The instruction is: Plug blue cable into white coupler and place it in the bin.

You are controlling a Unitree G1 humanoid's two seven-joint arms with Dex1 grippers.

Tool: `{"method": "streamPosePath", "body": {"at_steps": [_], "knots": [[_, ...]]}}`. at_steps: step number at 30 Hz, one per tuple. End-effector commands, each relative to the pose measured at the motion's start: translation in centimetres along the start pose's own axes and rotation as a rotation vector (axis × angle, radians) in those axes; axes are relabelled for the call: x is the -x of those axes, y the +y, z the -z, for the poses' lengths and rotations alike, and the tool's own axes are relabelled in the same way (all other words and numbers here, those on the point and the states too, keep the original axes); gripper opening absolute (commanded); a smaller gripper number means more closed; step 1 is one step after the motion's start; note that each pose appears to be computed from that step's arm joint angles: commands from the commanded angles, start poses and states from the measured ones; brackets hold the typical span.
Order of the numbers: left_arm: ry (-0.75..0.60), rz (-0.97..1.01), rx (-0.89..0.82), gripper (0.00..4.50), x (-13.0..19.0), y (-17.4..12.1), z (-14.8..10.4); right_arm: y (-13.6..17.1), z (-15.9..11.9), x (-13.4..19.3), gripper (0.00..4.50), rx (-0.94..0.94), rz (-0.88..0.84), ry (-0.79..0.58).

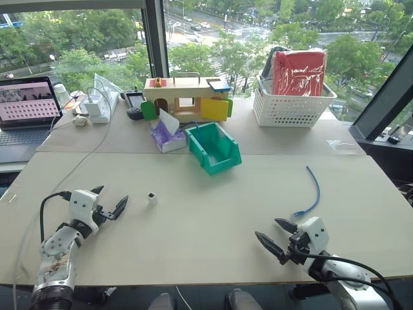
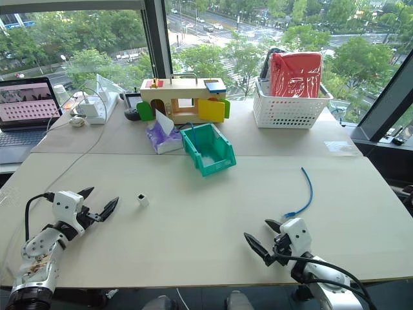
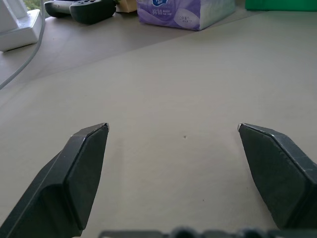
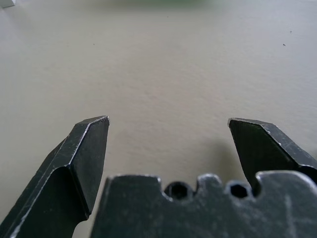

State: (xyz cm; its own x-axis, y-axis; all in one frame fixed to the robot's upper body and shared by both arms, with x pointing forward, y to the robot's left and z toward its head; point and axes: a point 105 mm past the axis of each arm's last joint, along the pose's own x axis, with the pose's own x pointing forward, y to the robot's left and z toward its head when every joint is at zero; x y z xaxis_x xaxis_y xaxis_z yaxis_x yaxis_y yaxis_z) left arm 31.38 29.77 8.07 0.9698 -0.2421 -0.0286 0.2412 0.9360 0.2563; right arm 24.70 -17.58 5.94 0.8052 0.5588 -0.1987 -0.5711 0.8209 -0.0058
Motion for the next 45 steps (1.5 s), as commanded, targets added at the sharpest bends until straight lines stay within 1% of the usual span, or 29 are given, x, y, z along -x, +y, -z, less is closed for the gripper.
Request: {"method": "streamPosePath", "body": {"at_steps": [1,2,3,4,6,9,11,13,14,15,16,18,20,22,25,28,30,32,33,36,38,41,44,45], "knots": [[-0.004,0.016,-0.072,4.5,-0.5,1.5,-2.2,-0.3,-3.1,0.0,4.45,0.047,-0.08,-0.065],[-0.049,0.073,-0.085,4.5,-1.2,1.9,-5.0,-0.4,-5.0,0.0,4.45,0.074,-0.142,-0.08],[-0.09,0.166,-0.121,4.5,-1.7,1.5,-7.7,-0.6,-6.8,0.1,4.45,0.111,-0.197,-0.083],[-0.12,0.241,-0.141,4.5,-2.0,0.9,-9.9,-0.9,-8.1,0.1,4.45,0.148,-0.231,-0.08],[-0.153,0.332,-0.139,4.5,-2.6,0.0,-12.6,-2.0,-9.7,0.2,4.45,0.198,-0.243,-0.069],[-0.188,0.434,-0.131,4.5,-3.2,-1.8,-15.7,-2.9,-11.2,0.7,4.45,0.255,-0.255,-0.048],[-0.211,0.524,-0.121,4.5,-3.5,-3.9,-17.6,-3.6,-11.7,1.2,4.45,0.308,-0.258,-0.012],[-0.214,0.605,-0.114,4.5,-3.4,-5.7,-18.6,-4.1,-11.7,1.5,4.45,0.353,-0.261,0.027],[-0.21,0.678,-0.111,4.5,-3.2,-7.2,-19.1,-4.3,-11.4,1.6,4.45,0.371,-0.278,0.065],[-0.194,0.743,-0.124,4.5,-3.0,-8.5,-19.2,-4.2,-11.1,1.8,4.45,0.386,-0.302,0.1],[-0.15,0.775,-0.166,4.5,-3.3,-9.7,-19.0,-4.2,-10.9,1.8,4.45,0.41,-0.317,0.126],[-0.104,0.786,-0.216,4.5,-3.7,-10.6,-18.8,-4.2,-10.7,1.8,4.45,0.446,-0.331,0.157],[-0.109,0.831,-0.171,4.5,-3.8,-11.7,-19.3,-4.8,-9.7,2.2,4.45,0.504,-0.342,0.234],[-0.11,0.879,-0.139,4.5,-3.7,-12.8,-19.7,-5.8,-8.8,2.9,4.45,0.516,-0.342,0.293],[-0.078,0.941,-0.148,4.5,-2.9,-13.8,-19.2,-7.8,-8.1,3.8,4.45,0.537,-0.331,0.358],[-0.038,0.959,-0.143,4.5,-2.6,-14.1,-18.8,-9.9,-6.8,4.4,4.45,0.627,-0.338,0.478],[-0.014,0.946,-0.165,4.5,-2.6,-14.1,-18.6,-10.9,-6.6,4.1,4.45,0.658,-0.346,0.511],[0.02,0.9,-0.251,4.5,-2.9,-13.7,-17.7,-11.5,-6.4,3.6,4.45,0.686,-0.374,0.547],[0.025,0.882,-0.251,4.5,-3.0,-13.5,-17.5,-11.7,-6.4,3.1,4.45,0.692,-0.39,0.554],[0.013,0.864,-0.238,4.5,-2.9,-13.6,-17.4,-12.3,-6.2,2.4,4.45,0.706,-0.43,0.583],[-0.024,0.827,-0.255,4.5,-3.1,-13.7,-17.9,-12.9,-6.0,2.4,4.45,0.72,-0.462,0.628],[-0.052,0.795,-0.244,4.5,-3.1,-13.9,-18.2,-13.4,-6.2,1.7,4.45,0.702,-0.496,0.645],[-0.046,0.782,-0.266,4.5,-2.9,-13.8,-18.2,-13.5,-5.5,1.6,3.74,0.666,-0.529,0.676],[-0.045,0.779,-0.27,4.5,-2.9,-13.7,-18.3,-13.6,-5.3,1.6,3.42,0.656,-0.532,0.68]]}}
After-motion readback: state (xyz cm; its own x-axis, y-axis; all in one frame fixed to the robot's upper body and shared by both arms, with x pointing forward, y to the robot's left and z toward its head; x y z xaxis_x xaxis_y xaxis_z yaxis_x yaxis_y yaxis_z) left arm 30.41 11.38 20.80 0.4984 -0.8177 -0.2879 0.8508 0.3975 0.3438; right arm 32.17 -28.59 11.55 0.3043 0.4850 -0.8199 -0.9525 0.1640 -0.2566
